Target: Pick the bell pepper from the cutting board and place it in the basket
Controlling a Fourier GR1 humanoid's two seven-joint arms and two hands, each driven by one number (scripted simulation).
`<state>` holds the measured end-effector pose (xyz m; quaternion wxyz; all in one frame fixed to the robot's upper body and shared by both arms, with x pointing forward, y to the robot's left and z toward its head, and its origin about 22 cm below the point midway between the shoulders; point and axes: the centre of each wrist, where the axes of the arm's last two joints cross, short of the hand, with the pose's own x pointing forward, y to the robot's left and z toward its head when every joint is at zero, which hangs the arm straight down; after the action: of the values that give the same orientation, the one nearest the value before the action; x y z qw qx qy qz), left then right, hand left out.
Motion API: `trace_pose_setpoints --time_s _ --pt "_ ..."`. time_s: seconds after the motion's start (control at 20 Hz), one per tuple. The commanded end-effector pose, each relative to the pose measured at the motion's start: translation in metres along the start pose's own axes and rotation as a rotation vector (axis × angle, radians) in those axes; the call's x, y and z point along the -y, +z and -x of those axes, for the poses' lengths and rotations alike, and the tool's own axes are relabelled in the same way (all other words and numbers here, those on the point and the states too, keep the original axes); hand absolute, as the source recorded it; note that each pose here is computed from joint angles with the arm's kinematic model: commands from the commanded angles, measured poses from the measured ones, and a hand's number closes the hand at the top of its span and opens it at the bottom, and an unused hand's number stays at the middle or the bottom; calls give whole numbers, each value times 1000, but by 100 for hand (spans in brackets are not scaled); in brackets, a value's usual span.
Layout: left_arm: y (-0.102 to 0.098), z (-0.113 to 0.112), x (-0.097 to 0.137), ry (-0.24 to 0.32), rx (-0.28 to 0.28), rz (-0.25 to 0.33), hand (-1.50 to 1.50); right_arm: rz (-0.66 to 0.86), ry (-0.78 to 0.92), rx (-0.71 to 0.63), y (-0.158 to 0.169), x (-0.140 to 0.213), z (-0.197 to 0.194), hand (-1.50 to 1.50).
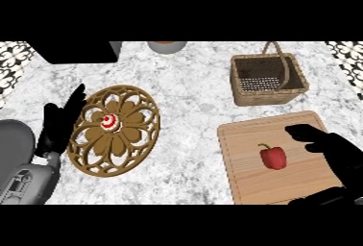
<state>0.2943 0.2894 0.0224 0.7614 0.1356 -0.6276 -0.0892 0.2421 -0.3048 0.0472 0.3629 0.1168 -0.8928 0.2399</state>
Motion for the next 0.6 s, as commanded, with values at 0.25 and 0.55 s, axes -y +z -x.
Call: trace_pose_setpoints --time_s 0.25,0.55 --pt "11 12 -9 2 -33 -22 0 -349 668 -283 4 106 -76 -150" --pt "4 4 -4 7 -24 7 0 -676 643 -474 -6 107 -105 -150"
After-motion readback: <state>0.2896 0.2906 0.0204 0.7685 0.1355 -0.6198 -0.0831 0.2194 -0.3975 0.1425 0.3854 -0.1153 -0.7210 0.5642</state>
